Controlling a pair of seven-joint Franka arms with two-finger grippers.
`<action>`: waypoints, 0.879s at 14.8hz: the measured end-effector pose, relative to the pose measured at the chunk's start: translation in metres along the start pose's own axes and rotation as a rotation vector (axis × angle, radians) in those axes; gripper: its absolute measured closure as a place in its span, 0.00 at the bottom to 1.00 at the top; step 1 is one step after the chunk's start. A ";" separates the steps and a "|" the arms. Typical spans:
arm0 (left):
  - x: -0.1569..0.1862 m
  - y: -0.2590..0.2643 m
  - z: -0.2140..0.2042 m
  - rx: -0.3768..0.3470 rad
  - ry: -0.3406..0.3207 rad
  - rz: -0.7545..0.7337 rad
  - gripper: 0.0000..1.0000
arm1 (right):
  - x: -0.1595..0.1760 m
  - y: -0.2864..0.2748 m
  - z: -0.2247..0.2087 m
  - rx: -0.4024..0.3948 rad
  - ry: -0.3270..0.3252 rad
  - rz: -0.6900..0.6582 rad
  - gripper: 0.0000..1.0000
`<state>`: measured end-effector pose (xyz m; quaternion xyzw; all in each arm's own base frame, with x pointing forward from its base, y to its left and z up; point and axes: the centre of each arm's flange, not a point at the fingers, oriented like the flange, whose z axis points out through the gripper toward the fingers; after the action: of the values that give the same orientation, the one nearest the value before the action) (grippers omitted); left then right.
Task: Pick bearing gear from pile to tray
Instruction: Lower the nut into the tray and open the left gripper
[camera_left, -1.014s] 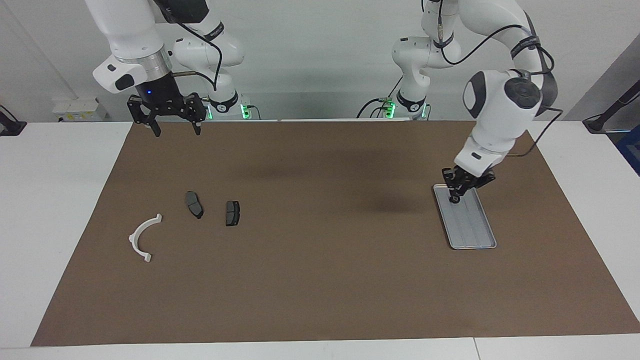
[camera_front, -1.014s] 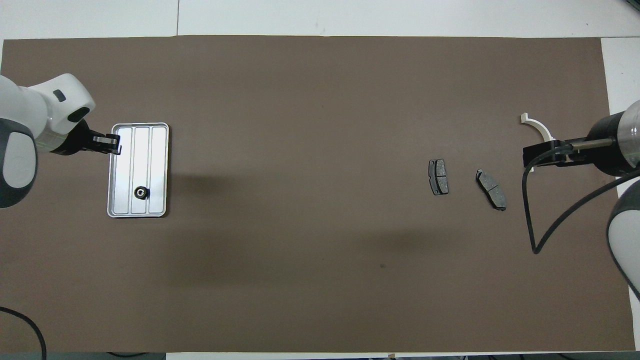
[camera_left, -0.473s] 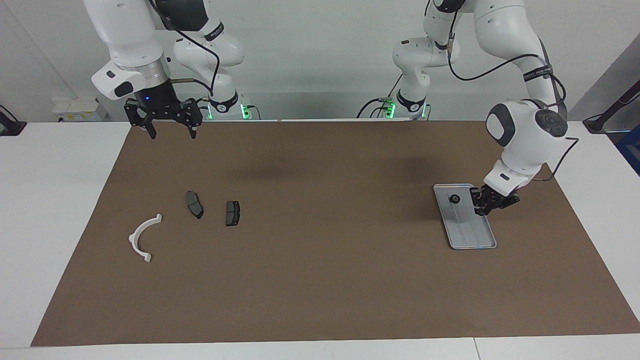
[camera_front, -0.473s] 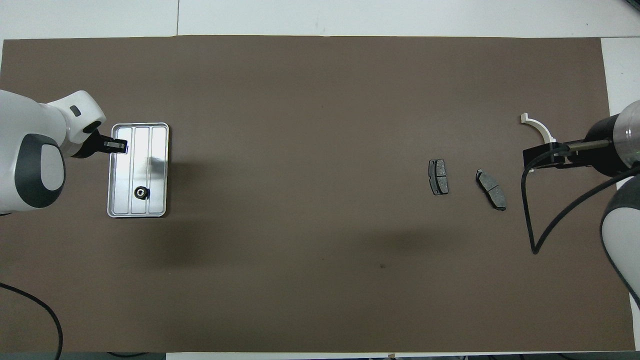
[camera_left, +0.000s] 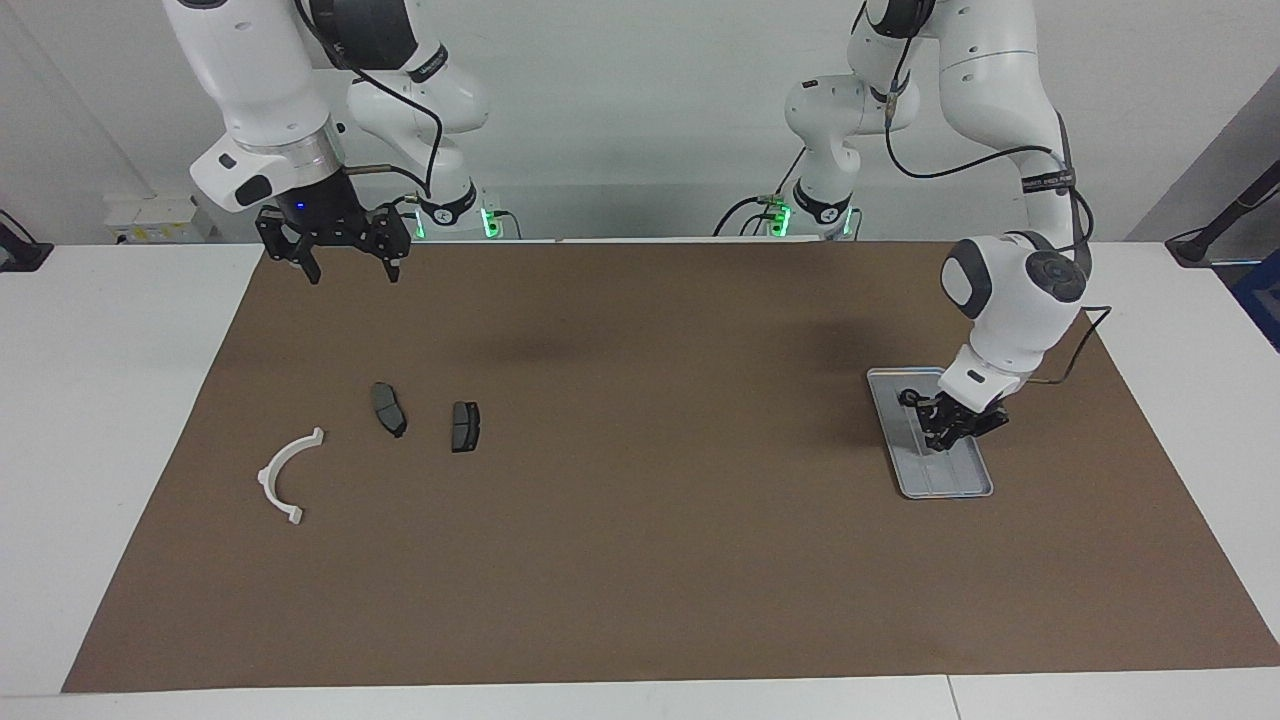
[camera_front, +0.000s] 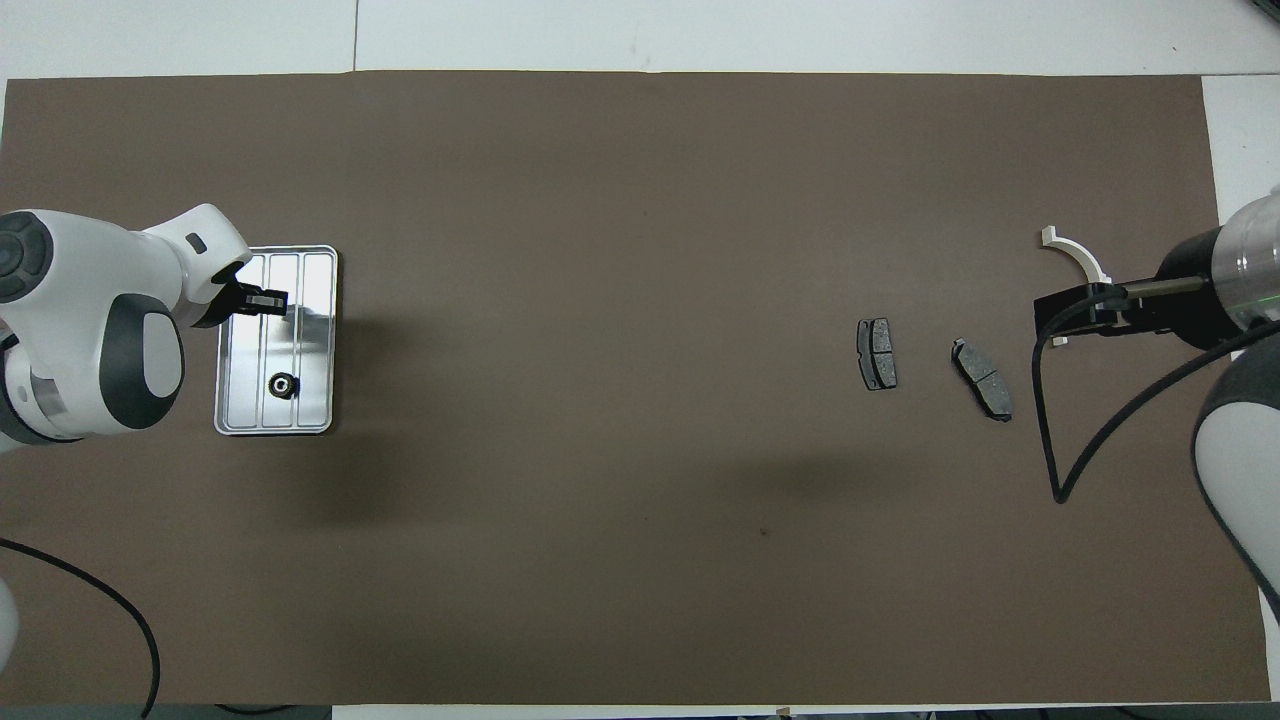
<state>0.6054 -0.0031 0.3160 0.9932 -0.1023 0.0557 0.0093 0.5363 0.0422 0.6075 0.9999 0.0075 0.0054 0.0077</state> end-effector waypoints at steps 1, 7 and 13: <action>-0.002 0.000 0.003 0.000 0.001 0.000 0.76 | 0.000 0.000 0.000 0.001 0.000 0.000 0.00; -0.011 0.001 0.016 0.005 0.014 -0.002 0.76 | 0.000 0.000 0.000 0.001 0.000 0.000 0.00; -0.011 0.002 0.015 0.006 0.018 -0.002 0.65 | 0.000 0.000 0.000 0.005 0.000 0.000 0.00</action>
<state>0.5956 -0.0028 0.2993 0.9927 -0.1011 0.0648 0.0075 0.5362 0.0426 0.6076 0.9999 0.0073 0.0054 0.0055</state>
